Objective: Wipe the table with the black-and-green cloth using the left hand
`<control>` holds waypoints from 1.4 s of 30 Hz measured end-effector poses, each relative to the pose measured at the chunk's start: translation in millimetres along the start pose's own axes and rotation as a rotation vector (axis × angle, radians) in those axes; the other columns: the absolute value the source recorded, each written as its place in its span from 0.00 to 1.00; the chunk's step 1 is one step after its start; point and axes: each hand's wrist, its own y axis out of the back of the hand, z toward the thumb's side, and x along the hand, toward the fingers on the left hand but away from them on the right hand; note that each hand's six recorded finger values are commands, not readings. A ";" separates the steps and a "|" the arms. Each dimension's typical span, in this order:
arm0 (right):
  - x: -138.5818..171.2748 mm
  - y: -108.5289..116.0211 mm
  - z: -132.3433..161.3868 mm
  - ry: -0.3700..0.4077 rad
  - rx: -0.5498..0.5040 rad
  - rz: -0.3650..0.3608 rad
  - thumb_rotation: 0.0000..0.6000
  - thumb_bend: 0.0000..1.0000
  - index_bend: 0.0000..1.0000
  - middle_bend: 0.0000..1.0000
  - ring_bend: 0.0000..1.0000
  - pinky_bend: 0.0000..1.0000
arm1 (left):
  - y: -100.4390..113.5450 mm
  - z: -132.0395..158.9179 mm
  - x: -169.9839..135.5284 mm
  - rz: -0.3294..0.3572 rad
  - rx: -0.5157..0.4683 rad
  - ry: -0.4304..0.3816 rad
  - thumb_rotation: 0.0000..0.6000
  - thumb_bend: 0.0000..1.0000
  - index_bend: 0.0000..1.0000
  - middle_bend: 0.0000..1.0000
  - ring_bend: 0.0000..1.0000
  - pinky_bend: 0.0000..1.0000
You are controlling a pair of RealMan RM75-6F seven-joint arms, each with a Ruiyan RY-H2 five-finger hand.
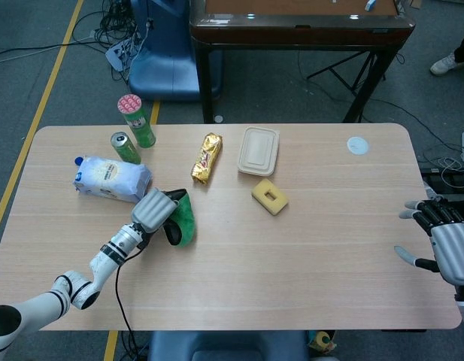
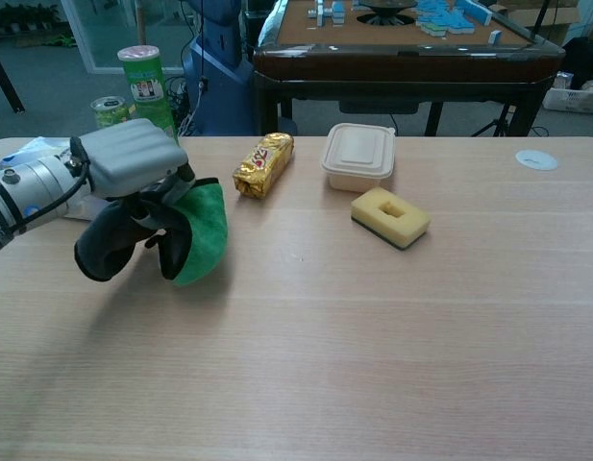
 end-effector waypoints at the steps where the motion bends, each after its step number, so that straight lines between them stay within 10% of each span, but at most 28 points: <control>1: 0.2 0.1 -0.6 -0.002 -0.001 -0.001 1.00 0.24 0.36 0.28 0.21 0.24 | 0.2 -2.2 1.1 0.002 -0.009 0.013 1.00 0.20 0.50 0.57 0.58 0.87; 6: 1.8 0.2 -3.5 -0.010 -0.002 -0.001 1.00 0.24 0.36 0.28 0.21 0.24 | -5.3 -9.2 2.2 -0.021 -0.008 0.056 1.00 0.20 0.08 0.15 0.21 0.53; 10: 2.0 0.0 -3.5 -0.008 -0.003 -0.002 1.00 0.24 0.36 0.28 0.21 0.24 | -8.8 -9.4 -0.1 -0.055 -0.048 0.088 1.00 0.20 0.00 0.00 0.08 0.37; 24: -2.8 -6.5 -3.2 -0.005 -0.002 0.026 1.00 0.24 0.36 0.28 0.21 0.24 | 9.4 -26.9 -45.8 -0.063 -0.354 0.178 1.00 0.20 0.00 0.00 0.10 0.36; 42: -9.0 -19.2 -5.1 -0.003 -0.003 0.069 1.00 0.24 0.36 0.28 0.21 0.24 | 18.9 -83.5 -158.4 -0.005 -0.428 0.455 1.00 0.20 0.05 0.01 0.10 0.36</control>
